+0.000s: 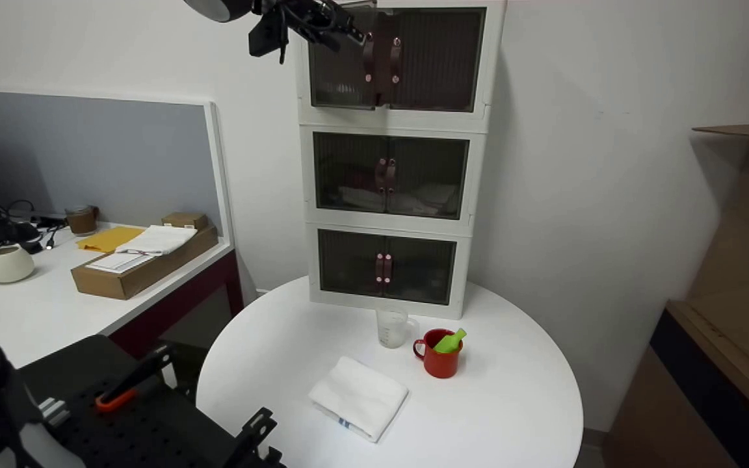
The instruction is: Open the top left cabinet door
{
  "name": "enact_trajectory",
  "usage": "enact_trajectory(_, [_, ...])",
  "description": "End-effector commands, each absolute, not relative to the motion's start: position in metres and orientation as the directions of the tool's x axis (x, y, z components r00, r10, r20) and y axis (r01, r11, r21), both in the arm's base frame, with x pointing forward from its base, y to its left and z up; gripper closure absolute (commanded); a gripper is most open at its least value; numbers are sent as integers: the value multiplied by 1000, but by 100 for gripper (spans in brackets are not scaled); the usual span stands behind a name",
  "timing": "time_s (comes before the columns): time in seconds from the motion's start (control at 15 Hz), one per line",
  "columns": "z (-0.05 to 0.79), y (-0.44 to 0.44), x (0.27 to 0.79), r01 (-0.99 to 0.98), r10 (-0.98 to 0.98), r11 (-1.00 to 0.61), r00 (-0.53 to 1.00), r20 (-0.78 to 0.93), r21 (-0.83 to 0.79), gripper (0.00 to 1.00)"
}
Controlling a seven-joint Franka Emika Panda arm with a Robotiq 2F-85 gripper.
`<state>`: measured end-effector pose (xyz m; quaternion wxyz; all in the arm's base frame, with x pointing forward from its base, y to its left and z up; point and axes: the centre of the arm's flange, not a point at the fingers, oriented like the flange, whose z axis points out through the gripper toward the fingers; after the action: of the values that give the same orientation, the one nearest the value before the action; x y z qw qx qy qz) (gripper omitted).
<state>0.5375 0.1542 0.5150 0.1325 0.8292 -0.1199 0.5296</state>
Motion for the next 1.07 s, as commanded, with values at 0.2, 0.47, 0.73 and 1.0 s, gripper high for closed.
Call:
enact_trajectory(0.2, [621, 145, 489, -52, 196, -970, 405, 893, 237, 0])
enact_trajectory(0.47, [685, 140, 487, 25, 229, -971, 384, 895, 237, 0])
enact_trajectory(0.73, [666, 138, 490, -13, 186, -978, 405, 895, 209, 0])
enact_trajectory(1.0, [692, 132, 490, -40, 181, -976, 403, 897, 215, 0])
